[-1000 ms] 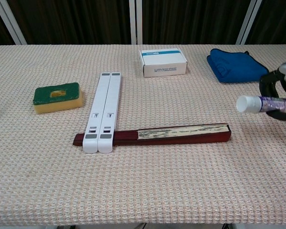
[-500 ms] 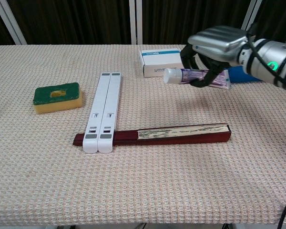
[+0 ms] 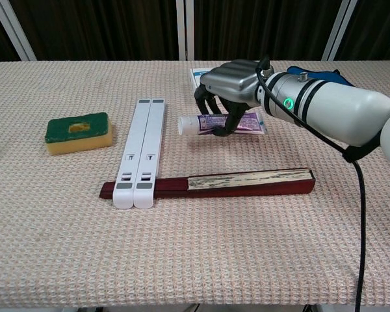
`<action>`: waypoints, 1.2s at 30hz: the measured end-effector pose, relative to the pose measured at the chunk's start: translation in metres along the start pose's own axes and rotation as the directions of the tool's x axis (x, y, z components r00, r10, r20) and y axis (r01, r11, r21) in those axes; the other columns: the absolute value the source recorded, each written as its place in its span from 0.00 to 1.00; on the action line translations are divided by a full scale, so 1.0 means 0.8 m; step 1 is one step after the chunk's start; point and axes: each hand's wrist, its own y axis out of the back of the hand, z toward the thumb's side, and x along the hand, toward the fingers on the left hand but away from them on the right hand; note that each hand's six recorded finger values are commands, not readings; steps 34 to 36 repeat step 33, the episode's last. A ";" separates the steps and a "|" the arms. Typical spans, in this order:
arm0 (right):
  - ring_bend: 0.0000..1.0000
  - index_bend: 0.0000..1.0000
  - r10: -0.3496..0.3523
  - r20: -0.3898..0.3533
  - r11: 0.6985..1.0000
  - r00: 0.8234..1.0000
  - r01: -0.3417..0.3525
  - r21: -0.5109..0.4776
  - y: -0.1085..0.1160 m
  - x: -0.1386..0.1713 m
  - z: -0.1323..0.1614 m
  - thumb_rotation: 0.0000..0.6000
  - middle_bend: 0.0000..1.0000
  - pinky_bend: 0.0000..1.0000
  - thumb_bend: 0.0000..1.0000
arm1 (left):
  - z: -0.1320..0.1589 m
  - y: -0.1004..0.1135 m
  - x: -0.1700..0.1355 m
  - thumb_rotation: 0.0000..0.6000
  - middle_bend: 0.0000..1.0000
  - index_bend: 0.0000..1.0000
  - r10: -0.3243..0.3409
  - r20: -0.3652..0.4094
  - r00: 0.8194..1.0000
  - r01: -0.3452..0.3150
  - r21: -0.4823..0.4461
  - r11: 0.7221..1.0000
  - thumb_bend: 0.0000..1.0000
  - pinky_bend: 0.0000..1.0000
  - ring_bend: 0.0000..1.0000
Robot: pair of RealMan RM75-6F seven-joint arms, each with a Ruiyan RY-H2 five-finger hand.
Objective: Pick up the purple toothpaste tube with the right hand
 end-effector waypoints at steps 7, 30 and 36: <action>0.00 0.00 -0.003 -0.006 1.000 1.000 0.003 -0.031 0.009 0.012 -0.008 1.00 0.01 0.05 0.00 | -0.002 -0.002 -0.001 0.87 0.13 0.06 -0.004 -0.005 1.000 0.004 -0.004 1.000 0.05 0.16 0.07; 0.00 0.00 -0.133 0.620 0.976 0.773 0.210 -0.054 -0.041 0.446 -0.240 1.00 0.00 0.00 0.06 | 0.006 0.004 0.003 0.86 0.13 0.06 0.031 0.016 0.999 -0.031 -0.011 0.999 0.05 0.16 0.07; 0.00 0.00 -0.126 0.654 0.975 0.746 0.215 -0.057 -0.055 0.476 -0.250 1.00 0.00 0.00 0.06 | 0.006 0.004 0.001 0.86 0.13 0.06 0.036 0.021 0.999 -0.035 -0.012 0.999 0.05 0.16 0.07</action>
